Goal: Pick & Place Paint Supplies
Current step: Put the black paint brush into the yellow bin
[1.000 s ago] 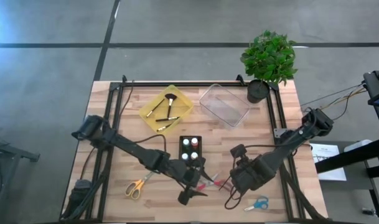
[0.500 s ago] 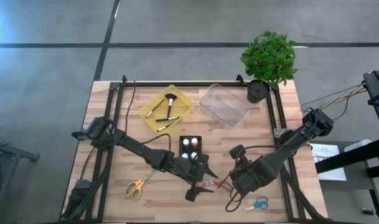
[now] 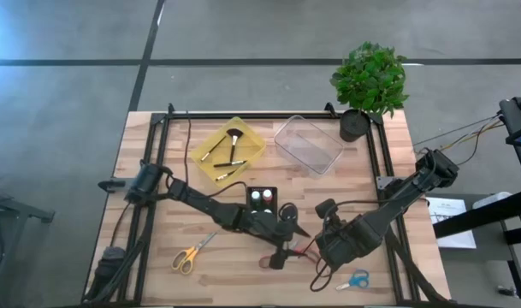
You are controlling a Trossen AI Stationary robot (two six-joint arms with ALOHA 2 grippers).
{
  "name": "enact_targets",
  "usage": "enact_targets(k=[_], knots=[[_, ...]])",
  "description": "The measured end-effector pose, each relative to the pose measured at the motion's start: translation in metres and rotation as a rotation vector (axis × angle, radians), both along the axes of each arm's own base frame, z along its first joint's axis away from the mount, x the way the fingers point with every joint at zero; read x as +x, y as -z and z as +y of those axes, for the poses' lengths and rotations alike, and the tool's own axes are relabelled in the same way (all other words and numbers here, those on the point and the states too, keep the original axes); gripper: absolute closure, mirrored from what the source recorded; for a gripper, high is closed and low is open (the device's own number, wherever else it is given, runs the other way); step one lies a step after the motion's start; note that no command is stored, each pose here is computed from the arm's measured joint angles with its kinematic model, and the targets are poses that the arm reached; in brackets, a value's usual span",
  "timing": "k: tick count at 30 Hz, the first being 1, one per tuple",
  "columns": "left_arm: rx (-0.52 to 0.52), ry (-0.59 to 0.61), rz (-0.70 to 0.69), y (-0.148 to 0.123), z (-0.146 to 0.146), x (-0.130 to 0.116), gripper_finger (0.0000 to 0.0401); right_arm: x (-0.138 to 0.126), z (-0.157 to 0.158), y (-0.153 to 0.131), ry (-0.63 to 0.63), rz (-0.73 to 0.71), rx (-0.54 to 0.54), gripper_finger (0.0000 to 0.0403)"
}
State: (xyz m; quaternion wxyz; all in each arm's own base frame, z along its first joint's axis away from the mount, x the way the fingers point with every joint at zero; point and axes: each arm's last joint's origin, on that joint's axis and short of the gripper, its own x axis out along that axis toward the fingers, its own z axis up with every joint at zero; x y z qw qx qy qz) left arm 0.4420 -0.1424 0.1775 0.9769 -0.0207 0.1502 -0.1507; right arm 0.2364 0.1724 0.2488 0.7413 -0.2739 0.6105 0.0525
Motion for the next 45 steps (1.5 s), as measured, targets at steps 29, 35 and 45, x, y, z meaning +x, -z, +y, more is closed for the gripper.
enact_targets(k=[29, 35, 45], knots=[[-0.024, -0.064, 0.075, 0.017, 0.022, 0.013, 0.0119, 0.005, 0.003, -0.013, -0.051, -0.089, -0.062, 0.0395], [-0.024, -0.065, 0.075, 0.018, 0.022, 0.013, 0.0119, 0.008, 0.005, -0.014, -0.069, -0.120, -0.064, 0.0395], [-0.050, -0.081, 0.082, 0.017, 0.024, 0.014, 0.0127, 0.012, 0.007, -0.016, -0.092, -0.169, -0.080, 0.0395]])
